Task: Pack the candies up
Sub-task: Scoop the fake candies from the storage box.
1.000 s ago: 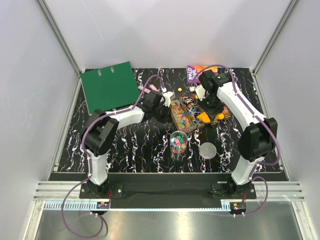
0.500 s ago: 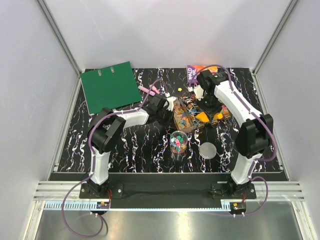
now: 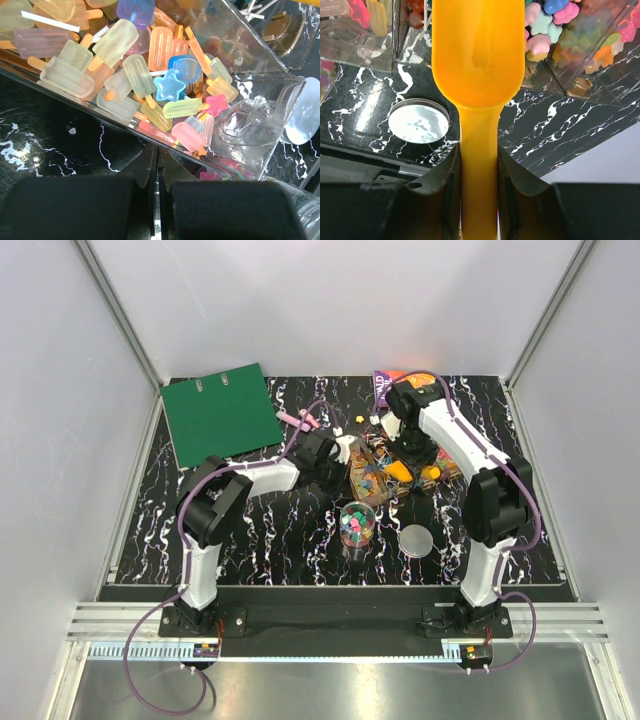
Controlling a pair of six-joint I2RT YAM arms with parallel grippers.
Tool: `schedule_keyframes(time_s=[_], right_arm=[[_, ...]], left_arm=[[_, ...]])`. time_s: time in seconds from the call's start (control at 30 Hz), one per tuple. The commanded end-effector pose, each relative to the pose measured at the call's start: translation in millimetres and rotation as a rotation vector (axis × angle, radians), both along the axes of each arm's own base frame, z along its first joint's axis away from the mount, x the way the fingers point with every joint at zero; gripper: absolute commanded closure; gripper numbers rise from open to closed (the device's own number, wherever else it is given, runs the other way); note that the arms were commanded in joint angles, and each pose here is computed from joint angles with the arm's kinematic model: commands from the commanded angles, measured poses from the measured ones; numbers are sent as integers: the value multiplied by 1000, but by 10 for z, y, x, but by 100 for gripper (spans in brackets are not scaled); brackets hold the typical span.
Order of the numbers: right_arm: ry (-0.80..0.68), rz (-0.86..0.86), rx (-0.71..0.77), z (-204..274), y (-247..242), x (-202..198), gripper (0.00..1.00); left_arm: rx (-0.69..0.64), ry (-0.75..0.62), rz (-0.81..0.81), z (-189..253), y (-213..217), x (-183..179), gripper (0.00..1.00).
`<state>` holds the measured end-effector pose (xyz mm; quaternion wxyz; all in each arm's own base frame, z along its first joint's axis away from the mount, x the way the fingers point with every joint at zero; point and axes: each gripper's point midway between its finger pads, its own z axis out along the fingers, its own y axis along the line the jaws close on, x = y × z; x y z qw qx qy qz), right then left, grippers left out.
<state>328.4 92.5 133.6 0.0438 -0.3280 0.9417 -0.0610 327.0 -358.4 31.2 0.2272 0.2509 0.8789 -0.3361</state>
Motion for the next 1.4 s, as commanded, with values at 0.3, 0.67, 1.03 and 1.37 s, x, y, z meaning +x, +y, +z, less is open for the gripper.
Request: schedule_keyframes(time_s=[0.3,0.67,1.03,1.37], right_arm=[[293,29,-168,115,-240,-647,100],[316,3,-140,131,-288,-784,100],[353,-97,-101,126,-508,-902,100],[374,-91,-78,79,-437,-821,100]], left_arm=[[-181,-92,-60,554,-451,90,100],[-240,-114,-90,764,-743,60,100],[-175,-174,-61,860,-357,10,100],[-141,-145,-3,821,67,43,100]])
